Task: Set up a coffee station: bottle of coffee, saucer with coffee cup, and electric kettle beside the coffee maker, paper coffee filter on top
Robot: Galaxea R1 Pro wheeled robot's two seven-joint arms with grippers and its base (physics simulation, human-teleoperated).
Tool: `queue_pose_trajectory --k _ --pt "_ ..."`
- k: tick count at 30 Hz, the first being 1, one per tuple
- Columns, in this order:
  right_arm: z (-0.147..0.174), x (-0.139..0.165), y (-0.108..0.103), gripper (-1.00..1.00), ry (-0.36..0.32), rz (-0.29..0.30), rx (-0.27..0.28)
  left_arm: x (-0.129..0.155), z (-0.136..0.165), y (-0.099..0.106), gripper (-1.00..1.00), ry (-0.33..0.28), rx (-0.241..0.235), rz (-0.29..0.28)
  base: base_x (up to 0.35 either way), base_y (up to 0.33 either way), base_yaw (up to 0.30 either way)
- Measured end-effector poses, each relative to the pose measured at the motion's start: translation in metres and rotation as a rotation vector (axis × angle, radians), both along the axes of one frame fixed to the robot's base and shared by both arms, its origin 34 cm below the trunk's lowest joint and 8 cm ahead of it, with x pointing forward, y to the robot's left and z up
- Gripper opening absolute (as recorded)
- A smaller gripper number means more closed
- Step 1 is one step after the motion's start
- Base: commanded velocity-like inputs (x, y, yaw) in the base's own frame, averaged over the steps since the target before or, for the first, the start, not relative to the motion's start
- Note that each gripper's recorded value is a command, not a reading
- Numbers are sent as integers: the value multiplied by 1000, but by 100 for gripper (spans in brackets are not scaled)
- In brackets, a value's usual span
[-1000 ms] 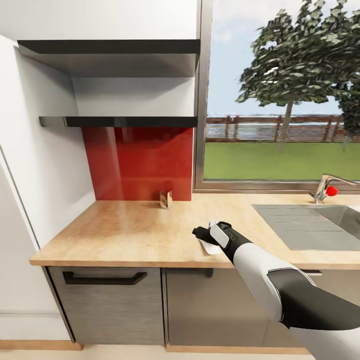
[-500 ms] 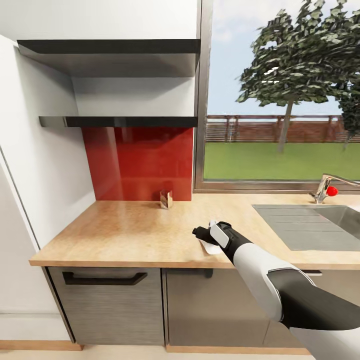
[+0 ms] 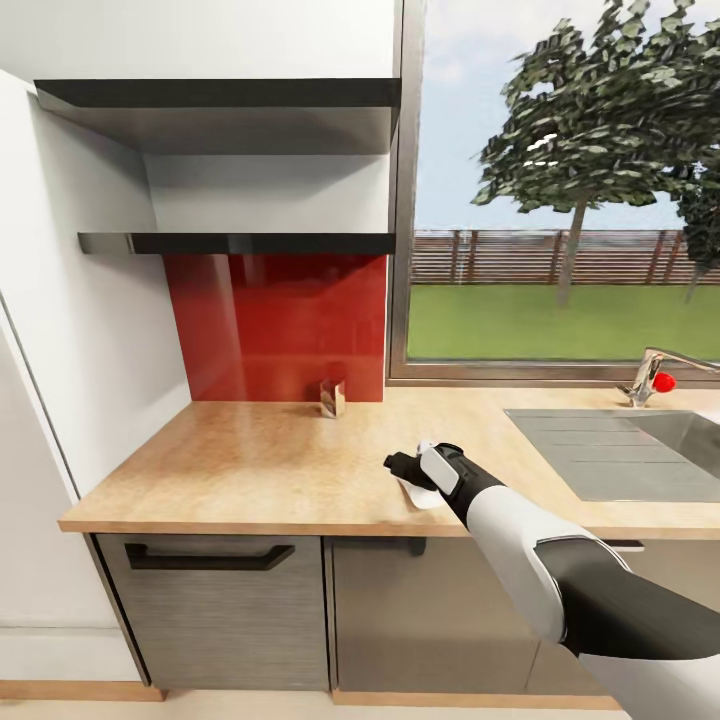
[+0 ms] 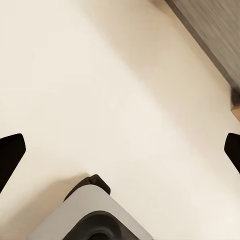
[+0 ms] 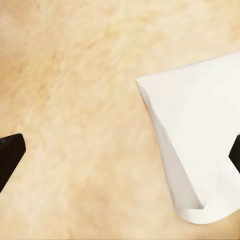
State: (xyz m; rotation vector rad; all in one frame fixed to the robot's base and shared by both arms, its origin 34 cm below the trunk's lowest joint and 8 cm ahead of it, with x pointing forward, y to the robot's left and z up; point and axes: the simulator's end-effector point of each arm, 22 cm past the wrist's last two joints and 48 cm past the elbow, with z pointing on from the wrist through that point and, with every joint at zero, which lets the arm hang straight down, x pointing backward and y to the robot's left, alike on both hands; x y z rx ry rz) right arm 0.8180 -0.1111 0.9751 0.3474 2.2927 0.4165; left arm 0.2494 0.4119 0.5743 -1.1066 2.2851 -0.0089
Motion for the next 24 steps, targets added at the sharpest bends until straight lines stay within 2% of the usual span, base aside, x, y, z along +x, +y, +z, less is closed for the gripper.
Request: queue_pose_trajectory --k 7,17,18,24 --pt "1 0 3 100 1 -1 22 0 0 0 100 0 0 -1 0 0 0" --pt "1 0 4 100 1 -1 26 -2 -1 1 100 9 5 4 0 0 0" --pt "1 0 4 -100 1 0 26 -2 -1 1 100 11 6 5 0 0 0" --pt "2 0 6 -100 -4 8 32 -3 -1 4 100 13 19 10 0 0 0"
